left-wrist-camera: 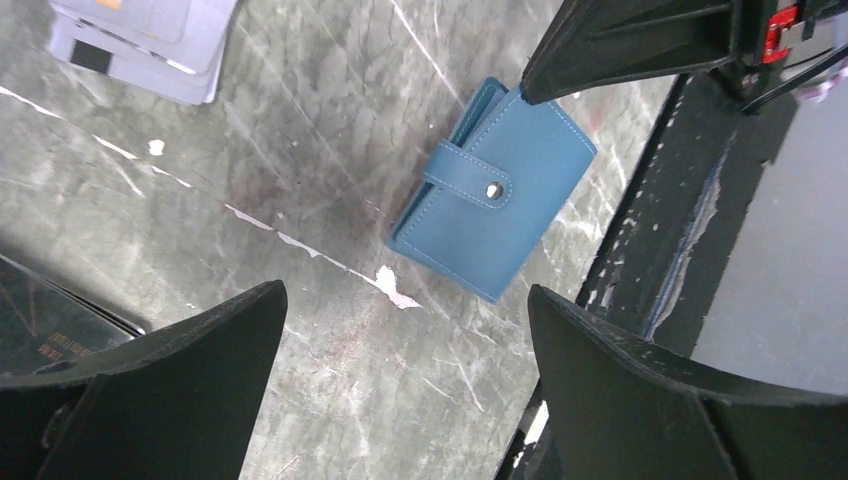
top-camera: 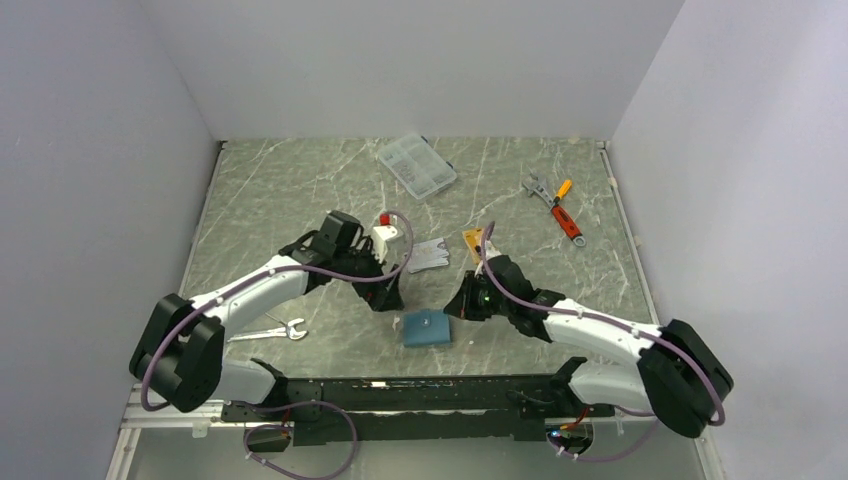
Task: Put the credit cards into the card holder
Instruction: Pick up the card holder from the center of the board.
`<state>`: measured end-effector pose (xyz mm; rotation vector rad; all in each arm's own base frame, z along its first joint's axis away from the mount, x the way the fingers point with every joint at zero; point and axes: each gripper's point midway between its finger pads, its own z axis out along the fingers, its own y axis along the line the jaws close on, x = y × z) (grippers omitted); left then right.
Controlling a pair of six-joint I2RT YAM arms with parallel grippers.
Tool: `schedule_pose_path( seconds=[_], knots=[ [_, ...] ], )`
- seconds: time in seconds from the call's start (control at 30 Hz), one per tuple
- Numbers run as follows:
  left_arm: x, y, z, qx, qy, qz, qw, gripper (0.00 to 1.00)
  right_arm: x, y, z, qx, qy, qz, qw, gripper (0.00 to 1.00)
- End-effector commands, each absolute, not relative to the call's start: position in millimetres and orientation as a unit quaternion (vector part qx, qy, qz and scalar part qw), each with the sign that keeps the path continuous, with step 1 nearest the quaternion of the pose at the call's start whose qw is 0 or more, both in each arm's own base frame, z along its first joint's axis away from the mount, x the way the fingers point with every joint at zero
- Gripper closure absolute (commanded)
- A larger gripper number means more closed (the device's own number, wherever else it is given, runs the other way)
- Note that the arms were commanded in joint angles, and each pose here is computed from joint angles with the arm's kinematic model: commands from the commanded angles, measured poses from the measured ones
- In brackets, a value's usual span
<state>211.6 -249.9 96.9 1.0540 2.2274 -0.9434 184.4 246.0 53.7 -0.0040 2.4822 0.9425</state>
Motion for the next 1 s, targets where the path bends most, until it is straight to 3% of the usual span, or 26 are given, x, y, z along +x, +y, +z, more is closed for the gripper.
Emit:
schedule_pose_path(
  seconds=[0.0,0.27,0.7,0.97],
  knots=[
    [209,-252,123,0.382,0.785,-0.41,0.265,0.01,212,256,120,-0.026,0.866,0.372,0.332,1.0],
    [206,-262,141,0.38,0.751,-0.473,0.26,0.01,215,266,182,-0.055,0.832,0.401,0.38,1.0],
    [234,-269,204,0.217,0.745,-0.588,0.229,0.0,250,270,304,-0.029,0.77,0.41,0.487,1.0],
    [238,-261,235,0.19,0.713,-0.635,0.227,0.01,257,284,350,-0.013,0.735,0.458,0.5,1.0]
  ],
)
